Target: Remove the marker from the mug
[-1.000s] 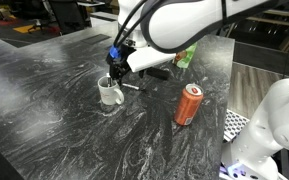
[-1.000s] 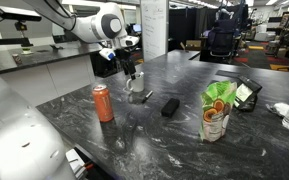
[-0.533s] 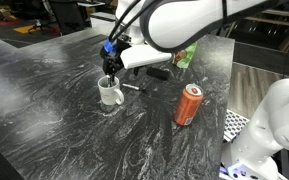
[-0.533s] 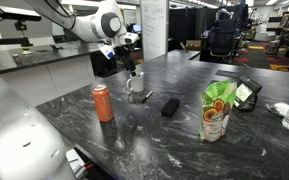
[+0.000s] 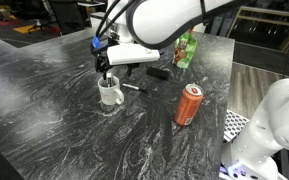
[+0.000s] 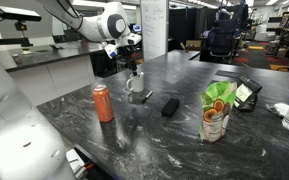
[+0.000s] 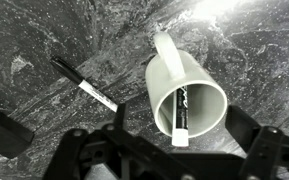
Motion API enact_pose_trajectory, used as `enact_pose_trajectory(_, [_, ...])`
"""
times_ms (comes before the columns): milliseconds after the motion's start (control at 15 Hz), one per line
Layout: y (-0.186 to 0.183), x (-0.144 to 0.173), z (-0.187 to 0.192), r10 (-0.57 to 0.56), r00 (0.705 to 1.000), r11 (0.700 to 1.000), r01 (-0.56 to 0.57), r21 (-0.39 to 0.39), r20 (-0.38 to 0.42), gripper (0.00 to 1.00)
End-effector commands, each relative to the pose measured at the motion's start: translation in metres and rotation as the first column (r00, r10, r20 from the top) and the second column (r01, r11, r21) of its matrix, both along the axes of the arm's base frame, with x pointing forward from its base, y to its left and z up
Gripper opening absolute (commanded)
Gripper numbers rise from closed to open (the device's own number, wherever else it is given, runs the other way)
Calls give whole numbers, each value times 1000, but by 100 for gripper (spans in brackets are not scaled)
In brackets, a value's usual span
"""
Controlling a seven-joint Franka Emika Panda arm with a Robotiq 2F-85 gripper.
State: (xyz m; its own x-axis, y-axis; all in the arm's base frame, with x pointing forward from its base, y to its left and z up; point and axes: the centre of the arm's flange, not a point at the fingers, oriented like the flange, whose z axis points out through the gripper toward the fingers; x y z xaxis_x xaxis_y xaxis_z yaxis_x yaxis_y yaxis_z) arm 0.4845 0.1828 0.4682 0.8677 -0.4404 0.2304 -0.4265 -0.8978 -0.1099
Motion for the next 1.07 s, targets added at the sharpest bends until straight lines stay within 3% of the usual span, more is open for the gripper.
enact_pose_trajectory(0, [7, 30, -6, -38, 999, 999, 38, 5, -31, 100])
enact_pose_trajectory(267, [5, 43, -9, -101, 994, 994, 100, -32, -41, 100])
enact_pose_trajectory(467, [4, 50, -10, -136, 990, 990, 134, -52, -39, 66])
enact_pose_trajectory(533, [4, 52, -11, -139, 990, 989, 137, -54, -38, 59])
enact_pose_trajectory(733, [10, 61, -12, -131, 990, 990, 128, -54, -49, 55])
enact_pose_trajectory(1000, [20, 74, -17, -119, 991, 992, 116, -49, -62, 66])
